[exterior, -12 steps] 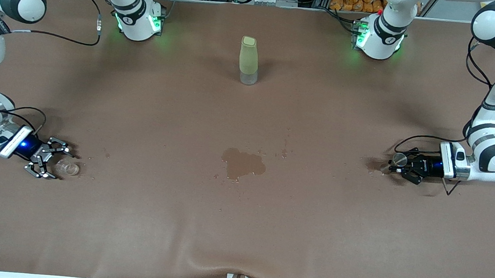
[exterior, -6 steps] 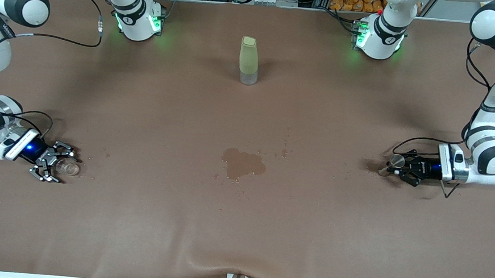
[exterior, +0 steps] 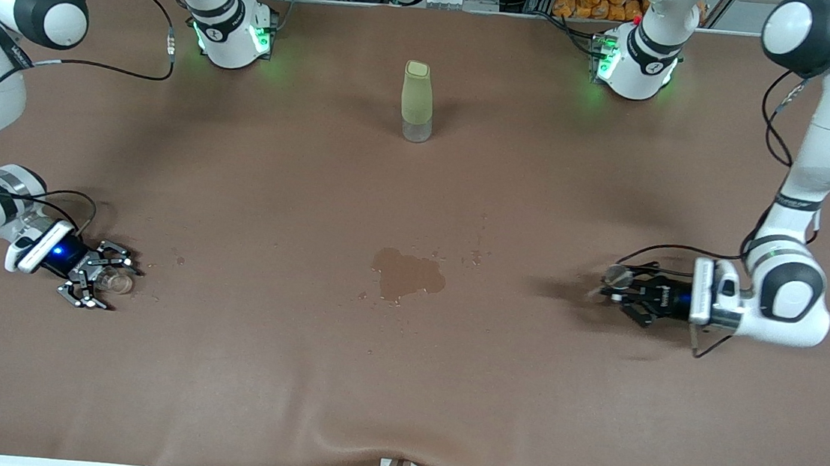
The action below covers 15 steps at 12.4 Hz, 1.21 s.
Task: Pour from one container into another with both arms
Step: 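Lift the jigger with the left gripper while the right gripper lifts the beaker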
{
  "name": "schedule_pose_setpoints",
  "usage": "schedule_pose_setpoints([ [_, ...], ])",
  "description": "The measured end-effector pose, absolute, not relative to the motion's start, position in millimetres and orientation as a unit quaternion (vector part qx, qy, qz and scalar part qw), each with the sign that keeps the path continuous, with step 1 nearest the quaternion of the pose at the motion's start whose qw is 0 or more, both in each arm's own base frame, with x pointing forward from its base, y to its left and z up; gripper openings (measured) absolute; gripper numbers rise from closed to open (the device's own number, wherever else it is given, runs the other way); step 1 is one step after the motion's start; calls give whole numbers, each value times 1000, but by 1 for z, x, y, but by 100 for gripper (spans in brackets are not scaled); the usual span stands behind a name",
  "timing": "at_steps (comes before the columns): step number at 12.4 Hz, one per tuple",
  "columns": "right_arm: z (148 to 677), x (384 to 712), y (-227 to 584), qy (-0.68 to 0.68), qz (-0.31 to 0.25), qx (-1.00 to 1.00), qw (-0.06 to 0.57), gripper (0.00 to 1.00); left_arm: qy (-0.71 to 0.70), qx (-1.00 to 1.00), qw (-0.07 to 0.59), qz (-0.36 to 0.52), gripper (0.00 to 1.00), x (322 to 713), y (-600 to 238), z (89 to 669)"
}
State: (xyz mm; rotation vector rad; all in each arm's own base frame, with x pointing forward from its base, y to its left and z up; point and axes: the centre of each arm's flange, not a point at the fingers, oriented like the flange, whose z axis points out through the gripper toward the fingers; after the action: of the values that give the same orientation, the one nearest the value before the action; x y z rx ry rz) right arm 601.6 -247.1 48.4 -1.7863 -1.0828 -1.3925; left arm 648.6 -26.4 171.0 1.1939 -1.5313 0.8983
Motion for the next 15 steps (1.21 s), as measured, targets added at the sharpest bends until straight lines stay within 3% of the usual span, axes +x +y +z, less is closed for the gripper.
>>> schedule_pose_setpoints([
  [3,48,604,-242,-410,-529,-675,312,100,-641,476,492,347,21,656,-85,184],
  [5,48,604,-242,-410,-529,-674,312,78,-636,472,497,355,21,661,-126,194],
  [6,48,604,-241,-410,-529,-674,312,77,-630,471,501,361,21,661,-148,197],
  [8,48,605,-240,-410,-530,-673,313,55,-618,469,503,381,21,661,-201,205],
  [11,49,605,-240,-410,-532,-671,315,50,-600,479,493,410,21,660,-272,217],
  [14,50,606,-239,-410,-533,-669,317,17,-575,494,491,429,21,658,-300,222],
  [15,50,606,-239,-410,-534,-668,318,15,-564,502,489,436,21,657,-309,221],
])
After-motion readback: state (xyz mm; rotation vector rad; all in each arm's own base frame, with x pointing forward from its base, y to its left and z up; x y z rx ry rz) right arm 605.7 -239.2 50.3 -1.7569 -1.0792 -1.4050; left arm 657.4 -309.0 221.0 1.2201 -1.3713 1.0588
